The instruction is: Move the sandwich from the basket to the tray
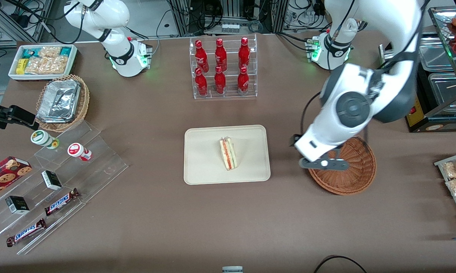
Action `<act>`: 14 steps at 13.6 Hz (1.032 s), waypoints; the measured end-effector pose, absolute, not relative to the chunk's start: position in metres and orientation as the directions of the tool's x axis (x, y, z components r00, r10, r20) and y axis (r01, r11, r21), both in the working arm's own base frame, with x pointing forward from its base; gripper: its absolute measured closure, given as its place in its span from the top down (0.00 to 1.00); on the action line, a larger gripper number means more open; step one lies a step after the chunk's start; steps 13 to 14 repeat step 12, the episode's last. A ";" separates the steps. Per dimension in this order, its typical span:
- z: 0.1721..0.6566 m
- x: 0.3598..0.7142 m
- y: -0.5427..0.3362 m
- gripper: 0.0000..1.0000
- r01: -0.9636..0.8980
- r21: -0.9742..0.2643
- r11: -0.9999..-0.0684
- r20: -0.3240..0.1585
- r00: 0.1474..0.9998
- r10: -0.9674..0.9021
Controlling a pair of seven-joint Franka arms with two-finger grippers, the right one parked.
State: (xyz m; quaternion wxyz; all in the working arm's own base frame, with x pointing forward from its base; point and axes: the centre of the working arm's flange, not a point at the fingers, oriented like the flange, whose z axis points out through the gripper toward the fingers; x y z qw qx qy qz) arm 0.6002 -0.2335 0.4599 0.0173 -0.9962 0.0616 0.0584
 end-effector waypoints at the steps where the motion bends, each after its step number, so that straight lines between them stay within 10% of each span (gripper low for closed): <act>1: 0.468 0.597 -0.215 1.00 -0.141 -0.027 -0.990 -0.130 0.982 -0.136; 14: 0.589 0.540 -0.057 1.00 -0.208 0.008 -0.978 -0.212 0.955 -0.205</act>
